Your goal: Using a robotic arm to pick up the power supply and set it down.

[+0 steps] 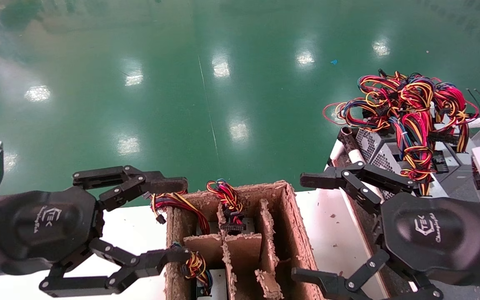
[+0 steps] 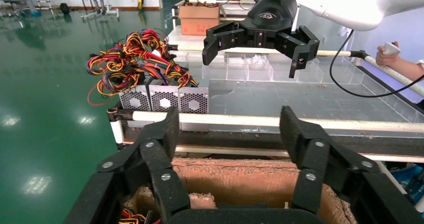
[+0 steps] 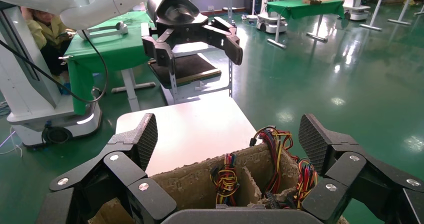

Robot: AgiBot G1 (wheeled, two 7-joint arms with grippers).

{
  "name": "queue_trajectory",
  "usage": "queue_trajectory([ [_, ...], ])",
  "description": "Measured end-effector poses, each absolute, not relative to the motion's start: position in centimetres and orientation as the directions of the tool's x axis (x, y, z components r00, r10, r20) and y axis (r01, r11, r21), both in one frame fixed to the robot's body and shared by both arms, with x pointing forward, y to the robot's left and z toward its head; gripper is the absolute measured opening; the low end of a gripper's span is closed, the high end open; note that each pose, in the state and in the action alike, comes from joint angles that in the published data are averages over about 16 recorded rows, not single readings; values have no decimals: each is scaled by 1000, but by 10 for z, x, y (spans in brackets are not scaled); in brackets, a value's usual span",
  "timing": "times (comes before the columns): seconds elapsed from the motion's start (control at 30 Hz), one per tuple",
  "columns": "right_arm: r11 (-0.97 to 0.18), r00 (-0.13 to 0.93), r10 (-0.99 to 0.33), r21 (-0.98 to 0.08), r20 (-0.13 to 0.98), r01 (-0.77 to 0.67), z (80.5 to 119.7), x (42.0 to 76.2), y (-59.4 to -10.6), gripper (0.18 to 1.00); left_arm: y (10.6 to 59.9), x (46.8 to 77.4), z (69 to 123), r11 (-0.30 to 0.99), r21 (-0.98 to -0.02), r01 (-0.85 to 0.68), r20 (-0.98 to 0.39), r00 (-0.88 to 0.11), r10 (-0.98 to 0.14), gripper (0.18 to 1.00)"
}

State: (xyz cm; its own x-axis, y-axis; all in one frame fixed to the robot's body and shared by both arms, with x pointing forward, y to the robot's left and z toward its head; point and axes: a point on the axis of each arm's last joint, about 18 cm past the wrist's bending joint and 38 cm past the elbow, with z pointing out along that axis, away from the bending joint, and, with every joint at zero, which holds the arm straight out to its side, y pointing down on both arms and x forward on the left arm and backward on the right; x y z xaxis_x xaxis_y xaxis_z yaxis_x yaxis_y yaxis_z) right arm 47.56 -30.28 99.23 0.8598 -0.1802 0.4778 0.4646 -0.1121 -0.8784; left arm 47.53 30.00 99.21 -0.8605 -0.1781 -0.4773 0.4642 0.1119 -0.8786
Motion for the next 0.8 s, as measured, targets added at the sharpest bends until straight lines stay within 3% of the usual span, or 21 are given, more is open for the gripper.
queue_trajectory([
  [0.27, -112, 860, -180, -878, 478, 465, 992, 476, -303, 1001, 300, 475, 992, 112, -879, 464, -477, -860, -178, 634],
  [0.5, -112, 860, -180, -878, 478, 465, 992, 476, -303, 1001, 300, 475, 992, 112, -879, 464, -477, -860, -178, 458],
  [0.8, -112, 860, -180, -878, 478, 465, 992, 476, -303, 1001, 300, 475, 992, 112, -879, 464, -477, -860, -178, 304],
])
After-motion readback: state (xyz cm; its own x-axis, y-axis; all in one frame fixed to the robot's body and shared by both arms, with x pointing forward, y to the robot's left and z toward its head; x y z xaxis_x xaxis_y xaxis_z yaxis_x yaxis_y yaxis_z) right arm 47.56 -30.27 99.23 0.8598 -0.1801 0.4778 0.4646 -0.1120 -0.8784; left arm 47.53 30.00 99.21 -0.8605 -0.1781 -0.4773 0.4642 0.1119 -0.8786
